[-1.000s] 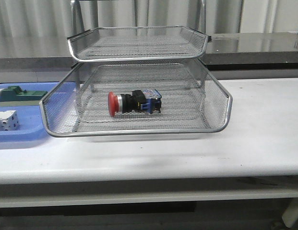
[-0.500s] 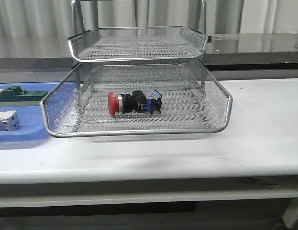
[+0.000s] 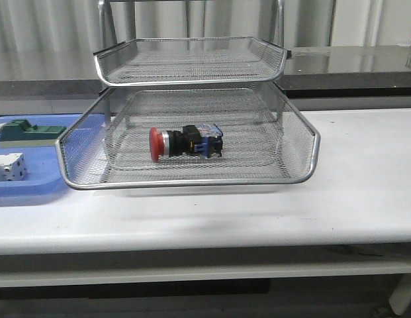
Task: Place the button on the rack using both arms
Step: 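Release the push button into the tray and raise the left gripper, then bring the right gripper to the front edge of the pulled-out tray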
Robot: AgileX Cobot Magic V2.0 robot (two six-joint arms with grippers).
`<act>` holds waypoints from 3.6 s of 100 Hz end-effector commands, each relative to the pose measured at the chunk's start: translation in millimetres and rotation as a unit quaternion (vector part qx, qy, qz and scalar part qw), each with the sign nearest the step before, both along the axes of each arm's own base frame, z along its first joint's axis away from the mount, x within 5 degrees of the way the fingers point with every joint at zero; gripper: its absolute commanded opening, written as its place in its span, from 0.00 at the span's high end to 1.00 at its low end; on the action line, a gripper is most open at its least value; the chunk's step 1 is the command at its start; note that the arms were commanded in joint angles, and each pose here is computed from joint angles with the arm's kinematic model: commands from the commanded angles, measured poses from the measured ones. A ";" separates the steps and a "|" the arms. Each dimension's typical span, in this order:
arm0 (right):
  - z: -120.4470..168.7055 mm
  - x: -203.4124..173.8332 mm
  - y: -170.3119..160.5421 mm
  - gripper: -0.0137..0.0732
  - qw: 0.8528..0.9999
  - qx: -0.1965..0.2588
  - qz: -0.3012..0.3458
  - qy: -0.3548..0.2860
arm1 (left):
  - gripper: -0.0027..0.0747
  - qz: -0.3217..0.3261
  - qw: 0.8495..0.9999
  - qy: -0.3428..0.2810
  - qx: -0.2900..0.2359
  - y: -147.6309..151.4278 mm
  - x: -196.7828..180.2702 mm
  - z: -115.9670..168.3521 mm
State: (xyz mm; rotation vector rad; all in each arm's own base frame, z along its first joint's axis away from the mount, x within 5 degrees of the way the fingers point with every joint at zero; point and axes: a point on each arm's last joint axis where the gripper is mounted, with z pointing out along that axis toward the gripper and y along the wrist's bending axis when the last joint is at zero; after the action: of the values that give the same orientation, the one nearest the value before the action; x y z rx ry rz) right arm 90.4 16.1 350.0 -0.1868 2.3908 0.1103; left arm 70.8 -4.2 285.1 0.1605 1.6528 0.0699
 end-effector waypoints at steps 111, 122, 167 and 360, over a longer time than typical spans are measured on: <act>14.0 4.0 -6.6 0.92 0.995 -0.074 0.026 -0.058 | 0.99 0.013 0.996 -0.085 -0.019 2.4 -1.5 -3.0; 14.0 4.2 -8.6 0.92 0.994 -0.089 0.026 -0.059 | 0.99 0.013 0.996 -0.085 -0.019 2.4 -1.5 -3.0; 14.0 4.1 -8.0 0.92 0.994 -0.085 0.027 -0.059 | 0.99 0.013 0.996 -0.085 -0.019 2.4 -1.5 -3.0; -152.9 146.2 208.1 0.92 0.956 0.085 0.238 0.151 | 0.99 0.013 0.996 -0.085 -0.019 2.4 -1.5 -3.0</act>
State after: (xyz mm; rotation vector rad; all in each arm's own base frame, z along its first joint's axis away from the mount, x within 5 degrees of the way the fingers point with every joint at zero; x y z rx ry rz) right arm 225.9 214.6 181.1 -0.7350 2.6750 0.5764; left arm 69.8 -2.9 265.8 0.1346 1.5878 0.0752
